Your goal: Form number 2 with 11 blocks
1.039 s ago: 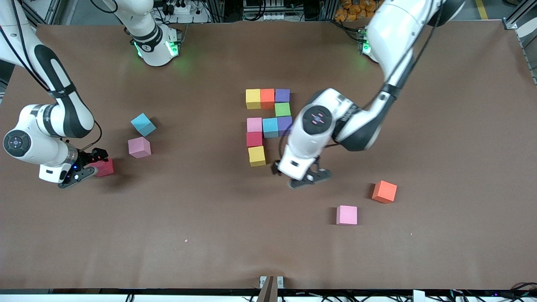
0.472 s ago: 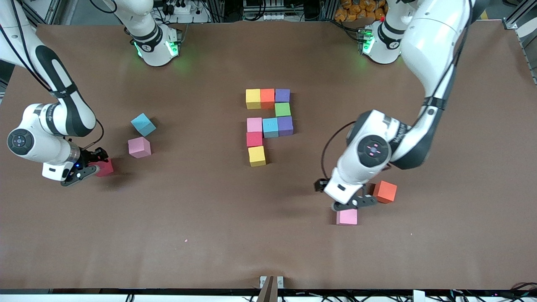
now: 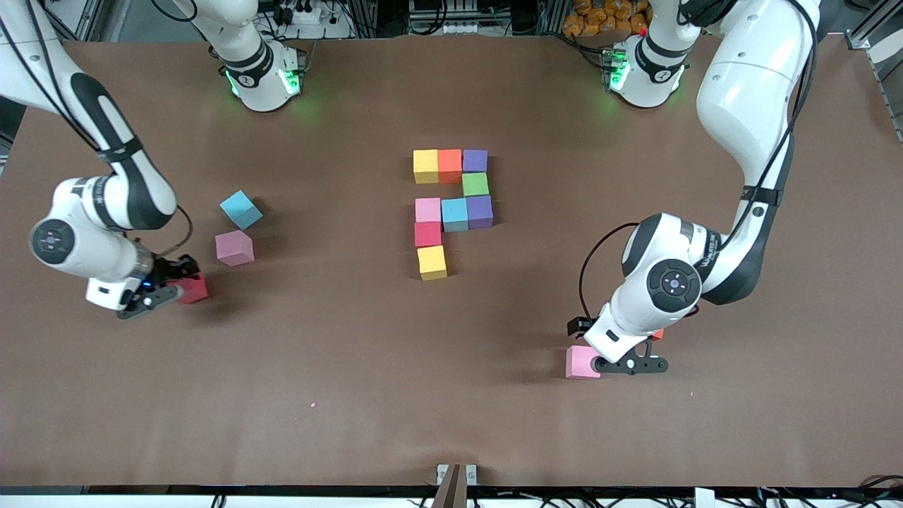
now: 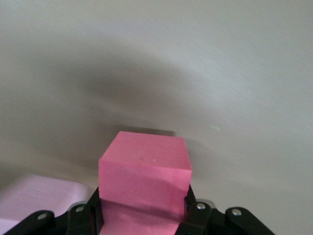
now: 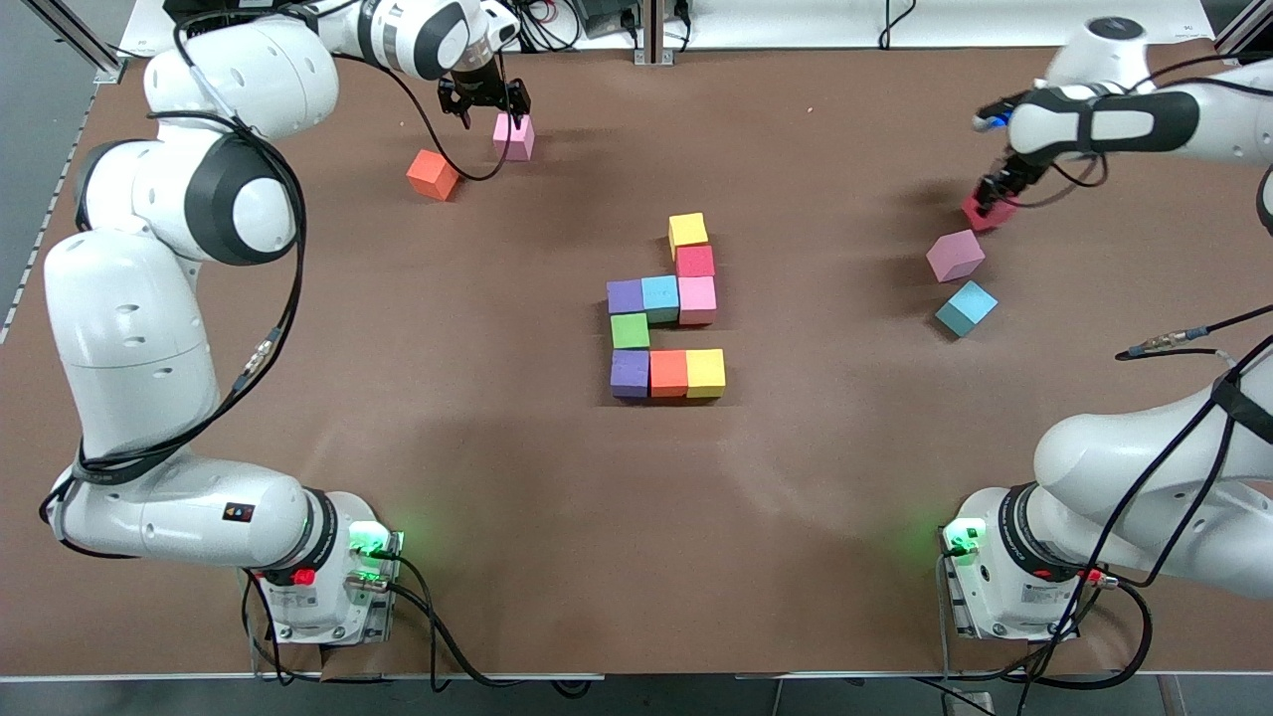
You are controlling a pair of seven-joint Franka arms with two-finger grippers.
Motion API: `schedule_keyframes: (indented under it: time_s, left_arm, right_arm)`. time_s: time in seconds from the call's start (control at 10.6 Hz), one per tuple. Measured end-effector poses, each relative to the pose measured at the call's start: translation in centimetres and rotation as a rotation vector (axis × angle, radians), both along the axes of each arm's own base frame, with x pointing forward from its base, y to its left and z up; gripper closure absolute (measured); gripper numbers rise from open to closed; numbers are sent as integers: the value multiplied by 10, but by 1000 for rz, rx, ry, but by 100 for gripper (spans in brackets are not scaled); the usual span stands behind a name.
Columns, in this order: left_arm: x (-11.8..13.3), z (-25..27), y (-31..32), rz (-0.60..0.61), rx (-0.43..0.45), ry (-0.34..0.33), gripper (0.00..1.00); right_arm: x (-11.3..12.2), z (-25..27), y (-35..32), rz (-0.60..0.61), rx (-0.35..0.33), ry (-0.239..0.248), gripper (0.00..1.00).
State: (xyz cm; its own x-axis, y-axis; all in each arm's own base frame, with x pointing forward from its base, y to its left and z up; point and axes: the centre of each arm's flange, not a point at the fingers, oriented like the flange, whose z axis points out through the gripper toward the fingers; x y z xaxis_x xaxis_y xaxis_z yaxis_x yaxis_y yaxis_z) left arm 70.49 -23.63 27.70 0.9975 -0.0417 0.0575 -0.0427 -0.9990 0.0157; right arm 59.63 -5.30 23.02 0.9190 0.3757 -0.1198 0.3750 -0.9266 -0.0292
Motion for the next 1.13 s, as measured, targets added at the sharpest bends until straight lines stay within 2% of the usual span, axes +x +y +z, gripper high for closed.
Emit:
schedule_keyframes:
  time_s: [0.19,0.38,0.47,0.85,1.13]
  left_arm:
    - [5,-10,-1,-14,-22,-41,0]
    - [11,-23,0,-11,-41,-77,0]
    - [13,-29,2,-9,-46,-90,0]
    - [18,-46,9,-39,-47,-115,0]
    - [17,-57,3,-45,-56,-122,0]
  right_arm:
    - [12,31,59,-84,-24,29,39]
    - [17,47,118,-167,-57,23,41]
    - [15,50,149,-220,-62,16,41]
    - [-3,81,292,-493,-3,14,41]
    - [-20,96,376,-719,-7,18,41]
